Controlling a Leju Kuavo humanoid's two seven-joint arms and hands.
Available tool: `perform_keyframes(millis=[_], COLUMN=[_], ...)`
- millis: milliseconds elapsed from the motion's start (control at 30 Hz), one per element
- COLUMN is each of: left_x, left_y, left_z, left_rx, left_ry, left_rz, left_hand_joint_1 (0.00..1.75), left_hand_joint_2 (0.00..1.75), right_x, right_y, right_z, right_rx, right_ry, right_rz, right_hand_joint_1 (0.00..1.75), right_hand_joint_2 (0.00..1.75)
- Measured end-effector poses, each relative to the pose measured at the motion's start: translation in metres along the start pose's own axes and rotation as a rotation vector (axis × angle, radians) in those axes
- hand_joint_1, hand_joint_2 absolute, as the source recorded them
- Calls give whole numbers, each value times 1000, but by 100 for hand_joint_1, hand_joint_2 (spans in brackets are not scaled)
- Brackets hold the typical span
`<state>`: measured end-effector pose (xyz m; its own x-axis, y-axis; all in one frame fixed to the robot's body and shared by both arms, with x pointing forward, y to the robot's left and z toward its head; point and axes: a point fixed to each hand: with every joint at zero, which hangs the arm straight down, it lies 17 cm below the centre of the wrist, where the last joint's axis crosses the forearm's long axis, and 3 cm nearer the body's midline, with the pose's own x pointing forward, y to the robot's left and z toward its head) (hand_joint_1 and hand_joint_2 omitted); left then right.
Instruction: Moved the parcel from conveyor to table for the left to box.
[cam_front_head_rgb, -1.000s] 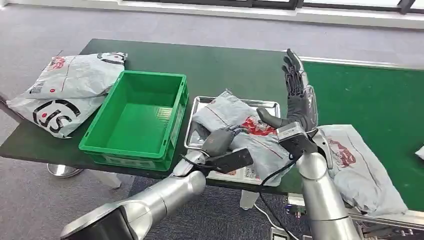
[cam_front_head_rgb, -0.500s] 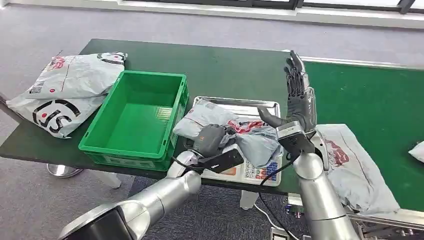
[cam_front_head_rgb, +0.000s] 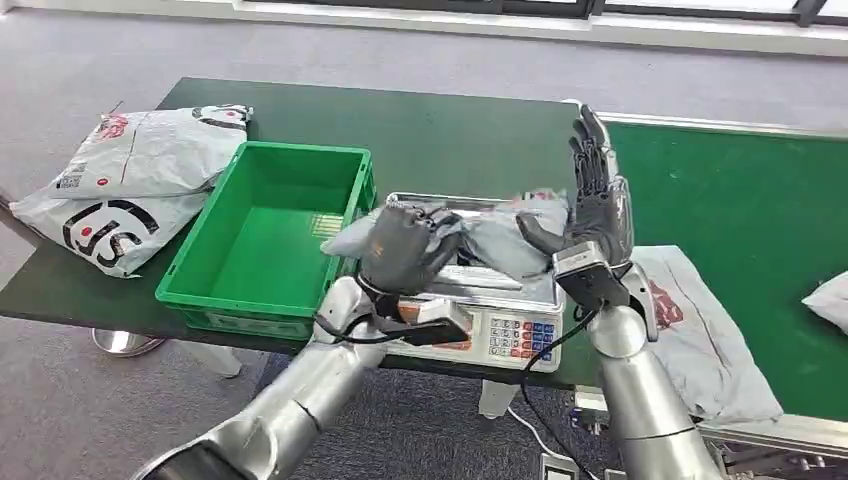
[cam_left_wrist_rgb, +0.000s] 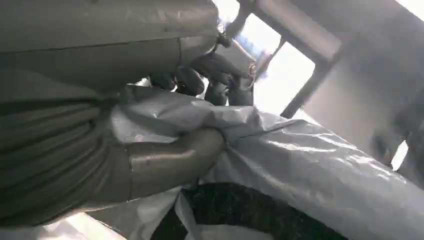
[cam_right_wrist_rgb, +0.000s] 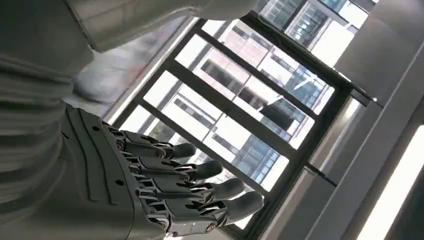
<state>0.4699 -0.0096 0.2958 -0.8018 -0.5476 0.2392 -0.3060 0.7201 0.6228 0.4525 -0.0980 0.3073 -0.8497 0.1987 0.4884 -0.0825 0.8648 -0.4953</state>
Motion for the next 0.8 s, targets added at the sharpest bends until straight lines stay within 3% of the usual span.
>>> perform_keyframes(millis=[200,333,533,633,733,800], left_x=[-6,4,-15,-59,-145,-182], left_y=[68,104,115,99,57,38], left_z=[-17,-23,-17,-3,34,69], left_rx=[181,241,192,105,-88,-185], left_ry=[-2,-60,-63,58,366,505], left_rz=[-84,-202,-384,-429,-425,-424], left_hand_joint_1=[175,175,175,175,175,175], left_hand_joint_2=[175,175,175,175,175,175], right_x=[-4,-7,-11,-13,-12,-9], right_y=[-2,0,0,0,1,2], right_z=[-3,-1,4,9,16,18], right_rx=[5,16,44,52,63,70], right_ry=[4,10,18,23,23,19], right_rz=[8,11,19,33,38,39], right_hand_joint_1=[0,0,0,0,0,0], right_hand_joint_2=[175,175,175,175,175,175])
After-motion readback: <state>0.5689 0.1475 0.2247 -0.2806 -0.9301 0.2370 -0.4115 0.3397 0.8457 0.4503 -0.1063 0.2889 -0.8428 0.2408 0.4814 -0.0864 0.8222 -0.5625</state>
